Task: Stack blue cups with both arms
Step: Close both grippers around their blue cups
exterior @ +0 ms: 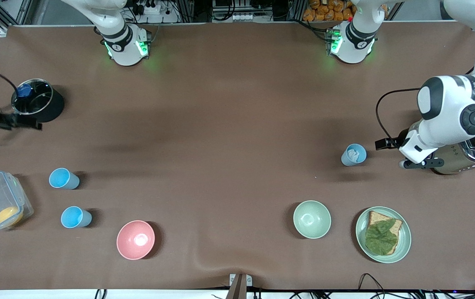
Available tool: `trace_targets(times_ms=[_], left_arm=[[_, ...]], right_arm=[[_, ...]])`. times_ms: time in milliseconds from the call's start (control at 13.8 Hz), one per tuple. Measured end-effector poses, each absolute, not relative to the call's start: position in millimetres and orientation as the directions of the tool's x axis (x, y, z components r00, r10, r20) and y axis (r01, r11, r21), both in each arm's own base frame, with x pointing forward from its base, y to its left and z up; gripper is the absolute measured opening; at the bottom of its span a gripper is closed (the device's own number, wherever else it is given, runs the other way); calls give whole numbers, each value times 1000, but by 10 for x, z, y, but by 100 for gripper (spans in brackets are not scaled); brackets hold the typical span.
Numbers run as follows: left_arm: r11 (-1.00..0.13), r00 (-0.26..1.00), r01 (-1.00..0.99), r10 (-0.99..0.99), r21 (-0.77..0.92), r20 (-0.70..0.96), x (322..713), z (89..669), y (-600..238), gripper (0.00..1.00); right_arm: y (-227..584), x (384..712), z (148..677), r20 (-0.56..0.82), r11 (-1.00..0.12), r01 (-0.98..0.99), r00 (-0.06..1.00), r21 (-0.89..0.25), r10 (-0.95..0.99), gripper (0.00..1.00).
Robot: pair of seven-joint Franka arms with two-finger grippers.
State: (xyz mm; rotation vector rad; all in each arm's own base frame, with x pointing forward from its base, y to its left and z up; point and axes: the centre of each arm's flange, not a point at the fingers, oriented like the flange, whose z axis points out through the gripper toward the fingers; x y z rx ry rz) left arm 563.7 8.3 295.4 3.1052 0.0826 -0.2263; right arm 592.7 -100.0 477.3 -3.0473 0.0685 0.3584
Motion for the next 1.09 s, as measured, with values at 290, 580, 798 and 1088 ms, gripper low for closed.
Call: trace_targets(times_ms=[290, 580, 798, 1088], left_arm=[[-999, 992, 30, 26, 33, -122, 5707, 2709, -71, 97], [-999, 993, 1, -5, 52, -114, 5736, 2615, -290, 88], [-997, 993, -5, -15, 79, -119, 5729, 2587, -459, 76], [-996, 993, -7, -17, 85, -115, 5744, 2435, -490, 43]], right_arm=[[-1299, 6262, 3662, -260, -995, -65, 965, -72, -45, 100], [-1830, 6359, 3046, -233, -994, 18, 972, -104, 42, 100], [-1851, 6451, 2907, -213, -994, 37, 975, -104, 59, 100], [-1852, 6546, 2861, -169, -995, 93, 981, -46, 99, 100]])
